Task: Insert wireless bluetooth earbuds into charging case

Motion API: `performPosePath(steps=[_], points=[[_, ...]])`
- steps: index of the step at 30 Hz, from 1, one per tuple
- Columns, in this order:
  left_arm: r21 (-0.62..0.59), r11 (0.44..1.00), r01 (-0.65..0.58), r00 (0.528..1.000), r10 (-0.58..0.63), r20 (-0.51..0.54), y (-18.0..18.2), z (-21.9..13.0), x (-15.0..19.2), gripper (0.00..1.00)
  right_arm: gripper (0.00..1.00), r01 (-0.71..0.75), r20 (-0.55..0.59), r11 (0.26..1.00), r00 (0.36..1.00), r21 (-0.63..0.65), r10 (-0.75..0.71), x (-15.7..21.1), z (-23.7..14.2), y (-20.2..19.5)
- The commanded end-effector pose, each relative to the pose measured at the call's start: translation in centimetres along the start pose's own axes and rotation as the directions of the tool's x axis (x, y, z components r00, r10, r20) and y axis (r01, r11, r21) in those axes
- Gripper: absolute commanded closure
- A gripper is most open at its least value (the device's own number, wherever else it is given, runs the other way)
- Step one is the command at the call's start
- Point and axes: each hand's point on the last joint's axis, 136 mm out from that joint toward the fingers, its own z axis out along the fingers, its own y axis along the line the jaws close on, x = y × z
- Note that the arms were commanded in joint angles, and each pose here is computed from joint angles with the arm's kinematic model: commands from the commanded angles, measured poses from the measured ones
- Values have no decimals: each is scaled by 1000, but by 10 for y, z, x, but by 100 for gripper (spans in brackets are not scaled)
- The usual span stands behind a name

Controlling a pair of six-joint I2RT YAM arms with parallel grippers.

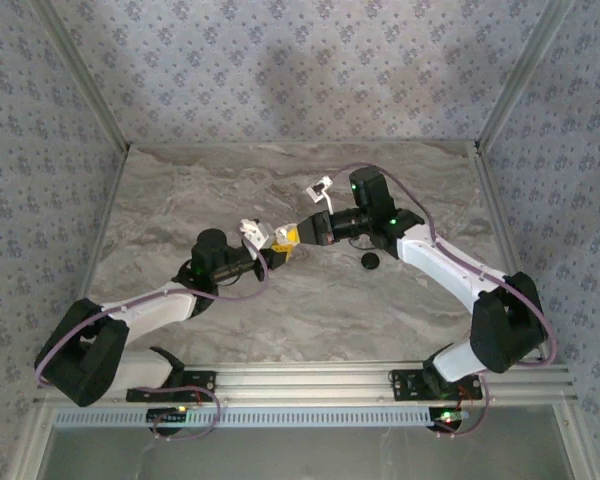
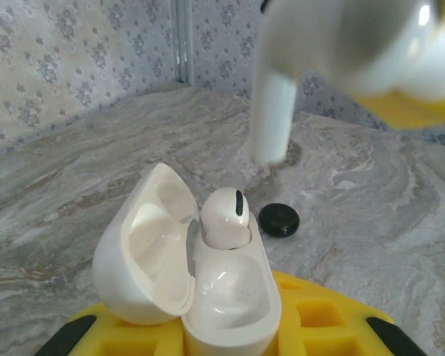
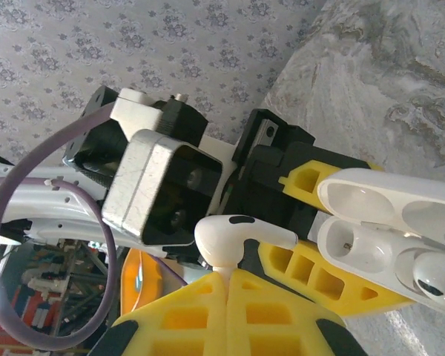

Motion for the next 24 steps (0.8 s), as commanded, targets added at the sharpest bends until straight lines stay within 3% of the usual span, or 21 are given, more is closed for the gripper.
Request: performPosePath(steps=[1, 24], points=[[-34, 997, -73, 992, 76, 96, 4, 2, -33, 90, 97, -18, -7, 999, 1000, -32, 18, 2, 3, 2], [-54, 991, -119, 982, 126, 144, 1, -1, -50, 90, 97, -88, -6, 995, 996, -53, 88, 2, 11, -11]])
